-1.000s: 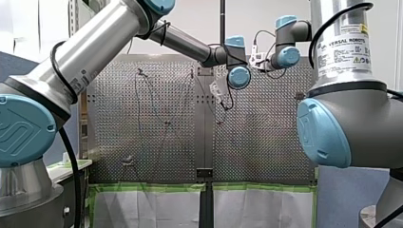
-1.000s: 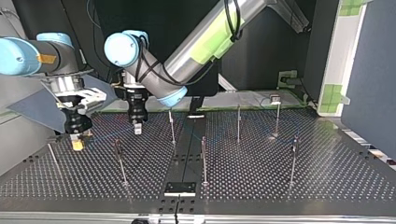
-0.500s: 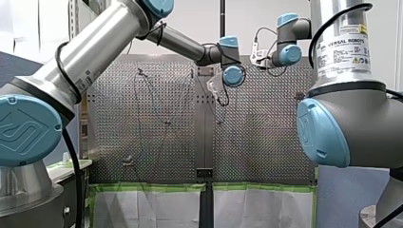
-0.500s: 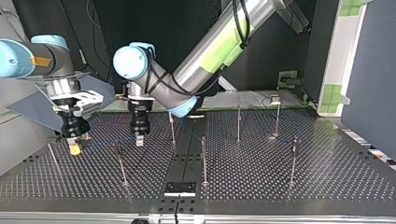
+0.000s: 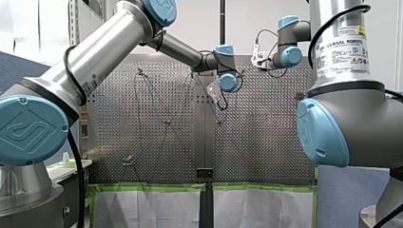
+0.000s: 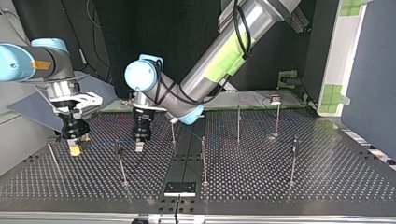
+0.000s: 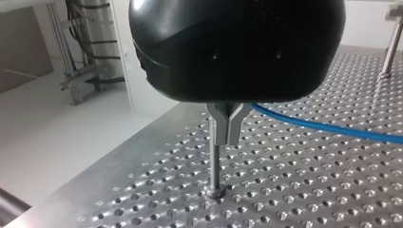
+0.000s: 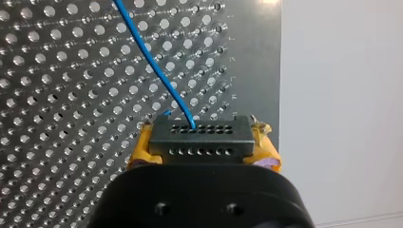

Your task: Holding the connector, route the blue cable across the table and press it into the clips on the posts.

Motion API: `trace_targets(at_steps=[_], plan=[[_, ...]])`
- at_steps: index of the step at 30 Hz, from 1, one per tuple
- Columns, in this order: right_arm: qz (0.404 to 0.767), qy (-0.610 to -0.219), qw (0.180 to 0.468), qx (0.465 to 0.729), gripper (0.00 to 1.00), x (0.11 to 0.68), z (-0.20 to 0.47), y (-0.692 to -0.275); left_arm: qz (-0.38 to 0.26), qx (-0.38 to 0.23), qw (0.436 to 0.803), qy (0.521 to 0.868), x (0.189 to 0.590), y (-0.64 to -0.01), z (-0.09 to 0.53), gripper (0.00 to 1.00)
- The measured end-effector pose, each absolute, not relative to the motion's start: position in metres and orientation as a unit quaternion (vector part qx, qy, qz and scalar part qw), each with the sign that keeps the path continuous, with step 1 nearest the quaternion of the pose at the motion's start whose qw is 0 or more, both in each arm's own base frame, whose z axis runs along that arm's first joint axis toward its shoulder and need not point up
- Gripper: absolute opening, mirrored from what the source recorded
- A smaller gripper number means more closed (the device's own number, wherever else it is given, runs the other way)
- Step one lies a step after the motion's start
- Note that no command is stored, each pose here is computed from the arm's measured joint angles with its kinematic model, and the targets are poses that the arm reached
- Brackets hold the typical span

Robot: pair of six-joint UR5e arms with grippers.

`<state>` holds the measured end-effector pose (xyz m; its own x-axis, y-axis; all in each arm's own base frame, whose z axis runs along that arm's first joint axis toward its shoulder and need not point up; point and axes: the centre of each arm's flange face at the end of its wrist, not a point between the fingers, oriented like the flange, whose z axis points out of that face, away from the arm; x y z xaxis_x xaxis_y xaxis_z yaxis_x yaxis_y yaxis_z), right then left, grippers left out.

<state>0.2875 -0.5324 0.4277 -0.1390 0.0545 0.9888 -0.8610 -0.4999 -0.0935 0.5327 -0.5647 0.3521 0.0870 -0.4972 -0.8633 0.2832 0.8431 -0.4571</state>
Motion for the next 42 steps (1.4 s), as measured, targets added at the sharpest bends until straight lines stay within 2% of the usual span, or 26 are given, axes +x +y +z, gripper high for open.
trace_targets(at_steps=[19, 20, 21, 23, 24, 26, 27, 28, 42], plan=[[0.655, -0.372, 0.348, 0.559, 0.0, 0.274, 0.414, -0.552, -0.266, -0.09, 0.741, 0.61, 0.554, -0.551, 0.357, 0.0], [0.655, -0.372, 0.348, 0.559, 0.0, 0.274, 0.413, -0.553, -0.266, -0.089, 0.74, 0.611, 0.554, -0.551, 0.356, 0.14], [0.655, -0.372, 0.348, 0.559, 0.0, 0.274, 0.413, -0.553, -0.265, -0.088, 0.739, 0.613, 0.553, -0.551, 0.356, 0.14], [0.654, -0.372, 0.348, 0.559, 0.0, 0.273, 0.413, -0.554, -0.264, -0.086, 0.738, 0.615, 0.551, -0.553, 0.355, 0.4], [0.655, -0.372, 0.348, 0.559, 0.0, 0.273, 0.413, -0.554, -0.263, -0.084, 0.736, 0.618, 0.549, -0.554, 0.355, 0.4], [0.655, -0.372, 0.348, 0.559, 0.0, 0.273, 0.413, -0.554, -0.262, -0.08, 0.734, 0.622, 0.546, -0.556, 0.354, 0.84], [0.655, -0.372, 0.348, 0.559, 0.0, 0.273, 0.413, -0.554, -0.26, -0.078, 0.732, 0.625, 0.543, -0.557, 0.353, 0.84], [0.655, -0.372, 0.348, 0.559, 0.0, 0.273, 0.413, -0.554, -0.26, -0.076, 0.731, 0.627, 0.542, -0.558, 0.352, 0.98], [0.654, -0.371, 0.348, 0.56, 0.0, 0.274, 0.412, -0.554, -0.245, -0.059, 0.709, 0.659, 0.525, -0.564, 0.343, 0.98]])
